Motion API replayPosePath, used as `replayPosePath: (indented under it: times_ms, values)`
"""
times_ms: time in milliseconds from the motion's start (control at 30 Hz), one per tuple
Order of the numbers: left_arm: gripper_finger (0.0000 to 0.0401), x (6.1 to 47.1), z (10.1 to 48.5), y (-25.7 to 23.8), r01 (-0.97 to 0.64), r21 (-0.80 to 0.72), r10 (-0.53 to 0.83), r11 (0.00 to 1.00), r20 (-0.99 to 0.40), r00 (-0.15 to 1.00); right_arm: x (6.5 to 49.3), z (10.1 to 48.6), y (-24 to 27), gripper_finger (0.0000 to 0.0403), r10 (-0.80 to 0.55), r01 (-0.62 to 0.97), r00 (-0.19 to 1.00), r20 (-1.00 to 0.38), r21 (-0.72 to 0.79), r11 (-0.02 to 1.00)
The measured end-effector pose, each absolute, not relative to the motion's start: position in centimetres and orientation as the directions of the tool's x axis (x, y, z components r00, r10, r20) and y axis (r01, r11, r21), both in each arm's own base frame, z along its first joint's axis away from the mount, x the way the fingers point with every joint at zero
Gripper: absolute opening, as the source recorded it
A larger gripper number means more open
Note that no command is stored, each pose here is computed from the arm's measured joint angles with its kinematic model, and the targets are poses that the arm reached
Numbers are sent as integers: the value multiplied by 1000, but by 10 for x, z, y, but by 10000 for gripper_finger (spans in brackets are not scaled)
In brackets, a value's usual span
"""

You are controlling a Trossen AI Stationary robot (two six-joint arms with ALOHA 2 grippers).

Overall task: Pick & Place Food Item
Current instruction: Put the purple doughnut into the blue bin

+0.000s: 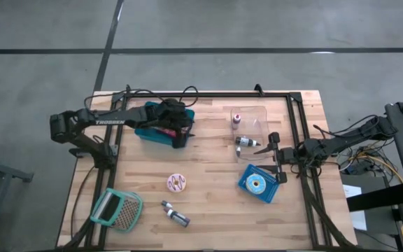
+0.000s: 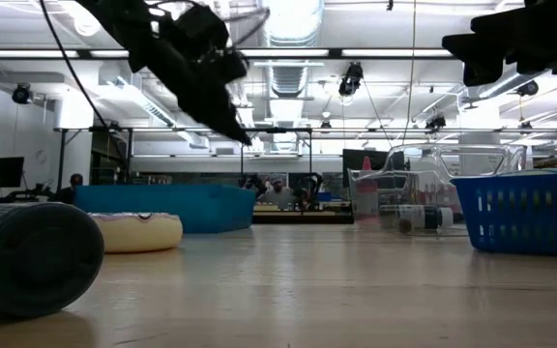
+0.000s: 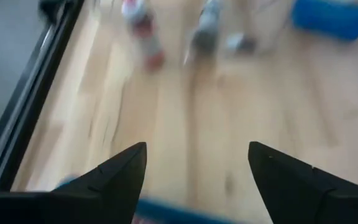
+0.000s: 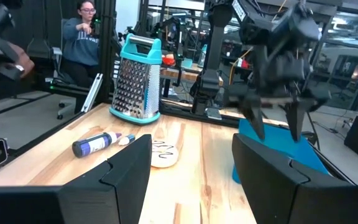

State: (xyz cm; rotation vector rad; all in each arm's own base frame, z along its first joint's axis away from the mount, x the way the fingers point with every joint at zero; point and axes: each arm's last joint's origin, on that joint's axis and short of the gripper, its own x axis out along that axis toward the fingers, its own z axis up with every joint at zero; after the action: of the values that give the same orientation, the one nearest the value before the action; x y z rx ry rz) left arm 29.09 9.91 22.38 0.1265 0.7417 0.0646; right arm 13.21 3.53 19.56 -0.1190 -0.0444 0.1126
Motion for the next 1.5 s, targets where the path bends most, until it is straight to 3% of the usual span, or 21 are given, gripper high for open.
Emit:
replayPosePath:
  times_ms: [300,900,1500]
  values:
    - [285,255,250,71,84,142,-10,986,-458,889,133,193,36,219,115,-113,993,11,-109,988]
    - [284,174,216,15,139,113,-113,984,-213,971,149,188,40,219,88,-90,996,-24,-115,989]
    - [284,166,199,11,146,112,-126,983,-171,977,195,197,54,219,86,-112,984,-154,-174,978]
